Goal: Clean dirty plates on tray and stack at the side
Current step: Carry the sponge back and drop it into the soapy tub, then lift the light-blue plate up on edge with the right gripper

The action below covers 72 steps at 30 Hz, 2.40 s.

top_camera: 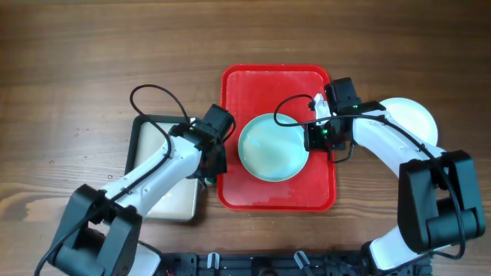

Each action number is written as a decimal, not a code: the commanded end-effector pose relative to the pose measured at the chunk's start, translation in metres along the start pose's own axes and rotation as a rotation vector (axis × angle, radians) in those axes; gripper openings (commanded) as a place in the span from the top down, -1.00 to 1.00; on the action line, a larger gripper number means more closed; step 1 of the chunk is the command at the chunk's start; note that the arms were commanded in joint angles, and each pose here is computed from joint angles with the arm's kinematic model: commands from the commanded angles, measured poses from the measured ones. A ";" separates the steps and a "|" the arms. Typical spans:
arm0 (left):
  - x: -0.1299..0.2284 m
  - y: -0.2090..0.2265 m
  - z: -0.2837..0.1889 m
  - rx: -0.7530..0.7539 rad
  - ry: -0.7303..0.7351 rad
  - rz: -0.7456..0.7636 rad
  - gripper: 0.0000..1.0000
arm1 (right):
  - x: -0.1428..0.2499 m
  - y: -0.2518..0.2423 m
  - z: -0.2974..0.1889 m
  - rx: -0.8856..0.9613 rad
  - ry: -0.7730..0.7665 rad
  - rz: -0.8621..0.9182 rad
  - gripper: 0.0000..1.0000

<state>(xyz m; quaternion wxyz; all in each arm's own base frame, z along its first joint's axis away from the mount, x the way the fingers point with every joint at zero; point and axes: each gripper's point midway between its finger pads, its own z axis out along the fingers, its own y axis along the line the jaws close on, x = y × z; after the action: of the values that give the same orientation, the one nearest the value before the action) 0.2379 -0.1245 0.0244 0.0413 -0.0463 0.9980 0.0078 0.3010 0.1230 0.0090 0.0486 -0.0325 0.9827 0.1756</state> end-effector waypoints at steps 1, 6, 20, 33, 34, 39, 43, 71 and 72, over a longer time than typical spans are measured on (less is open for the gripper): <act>-0.013 -0.015 -0.052 0.112 -0.085 -0.029 0.92 | -0.001 -0.002 -0.007 0.010 -0.018 0.011 0.91; -0.019 0.025 -0.101 0.049 -0.237 -0.090 0.92 | -0.001 -0.002 -0.007 0.011 -0.016 0.011 0.91; 0.004 -0.003 -0.029 0.048 -0.072 -0.017 0.35 | 0.000 -0.002 -0.007 0.011 -0.012 0.012 0.92; 0.017 -0.012 0.005 0.040 0.061 -0.022 0.92 | 0.000 -0.002 -0.007 0.012 -0.012 0.012 0.91; 0.014 -0.013 -0.001 0.050 0.049 -0.022 0.92 | 0.000 -0.002 -0.007 0.012 -0.012 0.012 0.91; -0.006 -0.007 -0.070 0.100 -0.112 -0.043 0.92 | 0.000 -0.002 -0.007 0.012 -0.011 0.013 0.91; -0.006 0.048 -0.094 -0.033 -0.187 -0.129 0.92 | 0.000 -0.002 -0.007 0.011 -0.012 0.012 0.91; -0.028 0.046 -0.157 0.229 -0.377 -0.164 -1.00 | -0.020 0.030 -0.164 0.584 -0.648 -0.155 0.91; -0.030 0.045 -0.158 0.236 -0.385 -0.175 -1.00 | -0.018 0.040 -0.176 0.648 -0.713 -0.198 0.92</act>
<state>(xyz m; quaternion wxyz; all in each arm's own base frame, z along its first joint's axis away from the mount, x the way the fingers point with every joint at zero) 0.2463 -0.0787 0.1776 0.2259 -0.1224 0.9618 -0.0944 0.3000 0.1155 0.1508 0.3207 -0.0658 0.9439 -0.0424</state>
